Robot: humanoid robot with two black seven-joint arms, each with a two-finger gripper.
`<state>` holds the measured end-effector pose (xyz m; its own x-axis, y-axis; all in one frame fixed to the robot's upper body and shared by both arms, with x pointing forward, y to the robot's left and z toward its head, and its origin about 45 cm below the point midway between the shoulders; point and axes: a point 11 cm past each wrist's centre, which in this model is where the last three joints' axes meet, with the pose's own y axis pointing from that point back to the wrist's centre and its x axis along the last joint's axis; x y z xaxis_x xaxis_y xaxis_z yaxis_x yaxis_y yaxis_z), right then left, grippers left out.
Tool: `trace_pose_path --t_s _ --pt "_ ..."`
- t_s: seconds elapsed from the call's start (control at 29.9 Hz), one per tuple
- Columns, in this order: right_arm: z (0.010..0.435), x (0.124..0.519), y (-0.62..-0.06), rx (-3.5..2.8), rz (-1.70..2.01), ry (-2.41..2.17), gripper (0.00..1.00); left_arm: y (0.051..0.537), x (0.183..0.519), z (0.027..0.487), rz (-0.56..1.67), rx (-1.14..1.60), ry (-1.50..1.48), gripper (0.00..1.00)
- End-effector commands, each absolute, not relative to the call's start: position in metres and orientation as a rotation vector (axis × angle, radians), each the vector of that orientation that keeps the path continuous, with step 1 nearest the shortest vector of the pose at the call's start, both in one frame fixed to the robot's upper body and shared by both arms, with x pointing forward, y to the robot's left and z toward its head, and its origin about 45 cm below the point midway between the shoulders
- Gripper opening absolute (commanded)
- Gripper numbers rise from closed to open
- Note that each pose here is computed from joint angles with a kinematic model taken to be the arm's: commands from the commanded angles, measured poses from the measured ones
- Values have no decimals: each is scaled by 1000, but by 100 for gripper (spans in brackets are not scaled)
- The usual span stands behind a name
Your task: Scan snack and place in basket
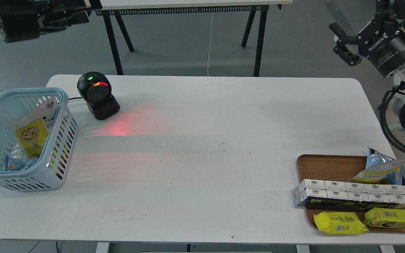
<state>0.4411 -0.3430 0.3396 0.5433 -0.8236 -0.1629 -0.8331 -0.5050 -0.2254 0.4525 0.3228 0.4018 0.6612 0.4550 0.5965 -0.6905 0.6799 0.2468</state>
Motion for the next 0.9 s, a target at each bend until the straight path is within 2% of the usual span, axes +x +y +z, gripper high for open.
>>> trace_pose_path --t_s 0.0,0.2,0.4,0.5,0.7,0.87 --pt "334 443 -326 -2530 67 1337 100 287 461 389 695 296 -372 83" --pt "324 443 -309 -2544 100 1296 100 272 477 351 770 154 -240 86" --pt "317 442 -307 -2543 123 1297 100 276 499 352 875 75 -233 86" --pt "314 441 -308 -2540 131 1302 100 285 498 351 900 54 -222 88" --pt "307 442 -284 -2541 179 1240 100 309 488 322 949 61 -163 99" --pt "286 435 -282 -2542 242 1252 100 331 481 311 990 75 -141 99"
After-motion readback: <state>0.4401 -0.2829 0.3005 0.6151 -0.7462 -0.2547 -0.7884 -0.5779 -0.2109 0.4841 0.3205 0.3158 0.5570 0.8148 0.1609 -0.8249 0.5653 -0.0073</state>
